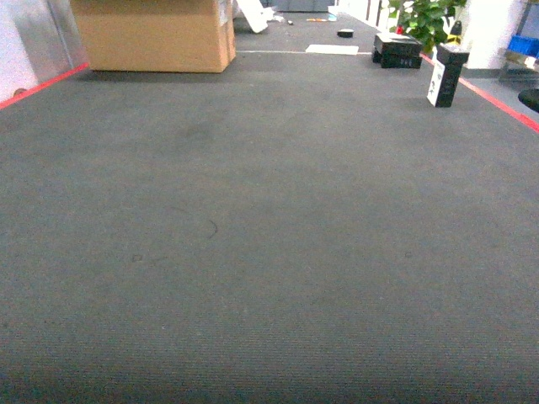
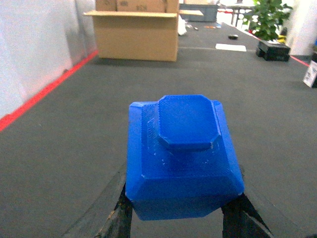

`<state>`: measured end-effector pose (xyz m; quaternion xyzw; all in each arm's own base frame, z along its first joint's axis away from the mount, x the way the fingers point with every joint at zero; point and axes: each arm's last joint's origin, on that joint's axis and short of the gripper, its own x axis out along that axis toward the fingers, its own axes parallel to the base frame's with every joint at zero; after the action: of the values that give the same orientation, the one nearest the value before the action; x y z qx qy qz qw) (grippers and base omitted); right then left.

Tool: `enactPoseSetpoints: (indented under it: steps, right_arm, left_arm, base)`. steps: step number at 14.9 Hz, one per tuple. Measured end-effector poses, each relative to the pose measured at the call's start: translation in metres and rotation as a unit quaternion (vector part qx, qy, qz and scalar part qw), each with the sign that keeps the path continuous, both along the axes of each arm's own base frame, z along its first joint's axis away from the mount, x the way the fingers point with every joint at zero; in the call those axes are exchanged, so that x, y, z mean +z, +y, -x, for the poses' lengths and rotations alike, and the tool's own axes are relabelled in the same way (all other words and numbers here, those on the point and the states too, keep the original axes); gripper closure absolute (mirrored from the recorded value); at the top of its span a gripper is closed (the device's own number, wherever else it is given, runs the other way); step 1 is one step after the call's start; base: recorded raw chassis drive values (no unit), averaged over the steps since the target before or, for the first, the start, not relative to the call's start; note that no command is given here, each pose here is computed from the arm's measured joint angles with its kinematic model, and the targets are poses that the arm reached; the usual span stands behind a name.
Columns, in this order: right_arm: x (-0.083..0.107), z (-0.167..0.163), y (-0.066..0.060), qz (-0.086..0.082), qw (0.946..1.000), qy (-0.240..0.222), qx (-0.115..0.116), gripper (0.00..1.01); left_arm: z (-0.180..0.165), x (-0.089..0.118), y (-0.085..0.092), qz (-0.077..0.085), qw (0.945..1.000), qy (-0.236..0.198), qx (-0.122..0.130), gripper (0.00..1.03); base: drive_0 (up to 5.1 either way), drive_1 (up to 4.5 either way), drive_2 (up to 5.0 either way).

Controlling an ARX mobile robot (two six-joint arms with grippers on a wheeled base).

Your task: Sort blue parts and orange caps into right shelf containers

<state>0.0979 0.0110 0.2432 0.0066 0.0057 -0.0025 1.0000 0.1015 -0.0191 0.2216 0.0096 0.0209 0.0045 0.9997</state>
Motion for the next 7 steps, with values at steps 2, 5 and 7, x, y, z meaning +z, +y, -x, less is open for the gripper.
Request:
enactPoseSetpoints:
  steps: [2,5,7]
  right_arm:
    - [-0.016,0.0,-0.011,0.003,1.0,-0.004,-0.001,0.57]
    - [-0.038,0.0,-0.011,0.003,1.0,0.0,0.003,0.57]
    - [-0.046,0.0,-0.011,0.003,1.0,0.0,0.003,0.57]
  left_arm:
    - [0.004,-0.007,0.006,0.006,0.9997,-0.022,-0.004,0.62]
    - [0.003,-0.028,0.019,0.007,0.9999,-0.011,0.003,0.62]
    - [0.004,-0.03,0.019,0.008,0.9998,-0.02,-0.004,0.62]
  base:
    - [0.0,0.0,0.0]
    - [0.0,0.0,0.0]
    - [0.0,0.0,0.0]
